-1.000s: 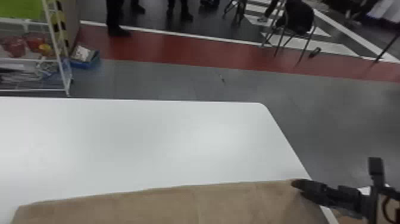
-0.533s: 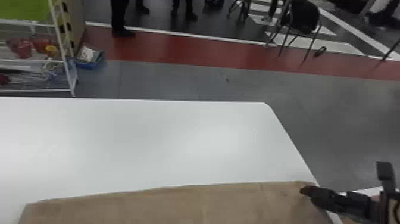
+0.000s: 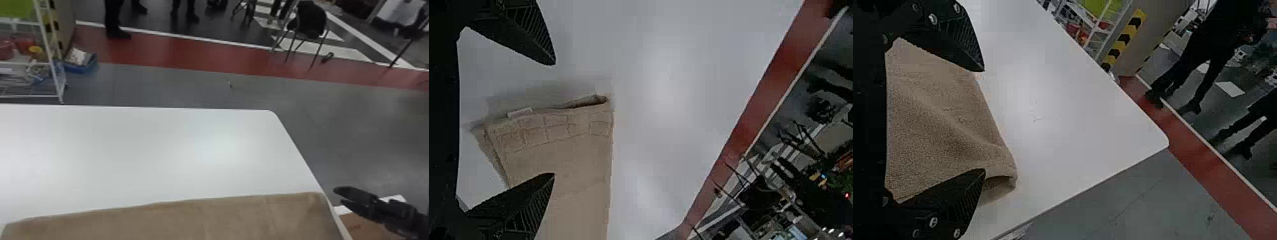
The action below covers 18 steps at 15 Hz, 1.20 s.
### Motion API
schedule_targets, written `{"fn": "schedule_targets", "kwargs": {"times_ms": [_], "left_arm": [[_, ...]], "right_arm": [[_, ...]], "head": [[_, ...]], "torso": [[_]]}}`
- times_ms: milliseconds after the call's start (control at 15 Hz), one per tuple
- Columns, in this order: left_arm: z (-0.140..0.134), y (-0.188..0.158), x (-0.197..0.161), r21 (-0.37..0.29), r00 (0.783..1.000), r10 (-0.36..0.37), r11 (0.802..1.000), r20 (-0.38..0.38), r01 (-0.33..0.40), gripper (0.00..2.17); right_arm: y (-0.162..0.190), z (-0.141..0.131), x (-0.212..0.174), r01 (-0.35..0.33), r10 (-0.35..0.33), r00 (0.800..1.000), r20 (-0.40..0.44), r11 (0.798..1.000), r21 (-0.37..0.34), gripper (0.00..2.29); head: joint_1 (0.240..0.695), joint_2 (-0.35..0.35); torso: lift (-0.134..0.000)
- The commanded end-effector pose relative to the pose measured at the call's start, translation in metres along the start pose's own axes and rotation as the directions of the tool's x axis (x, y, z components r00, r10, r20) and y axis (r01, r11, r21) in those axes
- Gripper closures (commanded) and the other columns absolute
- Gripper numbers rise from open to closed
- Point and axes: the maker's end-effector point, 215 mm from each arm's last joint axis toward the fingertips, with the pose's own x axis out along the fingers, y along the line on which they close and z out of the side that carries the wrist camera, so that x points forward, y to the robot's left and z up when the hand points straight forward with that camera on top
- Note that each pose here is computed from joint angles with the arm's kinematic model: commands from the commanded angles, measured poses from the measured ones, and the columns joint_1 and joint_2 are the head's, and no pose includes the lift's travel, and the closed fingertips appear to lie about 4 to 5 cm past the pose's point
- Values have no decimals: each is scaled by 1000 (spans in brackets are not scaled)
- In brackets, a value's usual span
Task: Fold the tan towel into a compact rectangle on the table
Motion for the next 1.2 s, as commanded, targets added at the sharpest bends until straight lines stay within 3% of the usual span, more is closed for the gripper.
{"fn": "schedule_targets", "kwargs": {"times_ms": [0,400,667,1133], "left_arm": [[-4,-16,7,-64,1000,-31,997,-3,31,144],[-35,-19,44,-48,995,45,998,-88,-50,194],[-63,-2,64,16,964,191,981,-185,-191,194],[-64,-4,78,29,961,184,983,-206,-182,252]], "right_arm": [[-1,5,-4,-4,4,1000,23,1000,-18,184],[-3,12,-13,-17,19,998,59,999,-31,181],[-6,13,-17,-19,21,997,69,999,-31,181],[-11,12,-17,-13,15,997,72,999,-31,178]], "head": [[695,-350],[695,-350],[695,-350],[695,-350]], "torso": [[-123],[-123],[-123],[-123]]}}
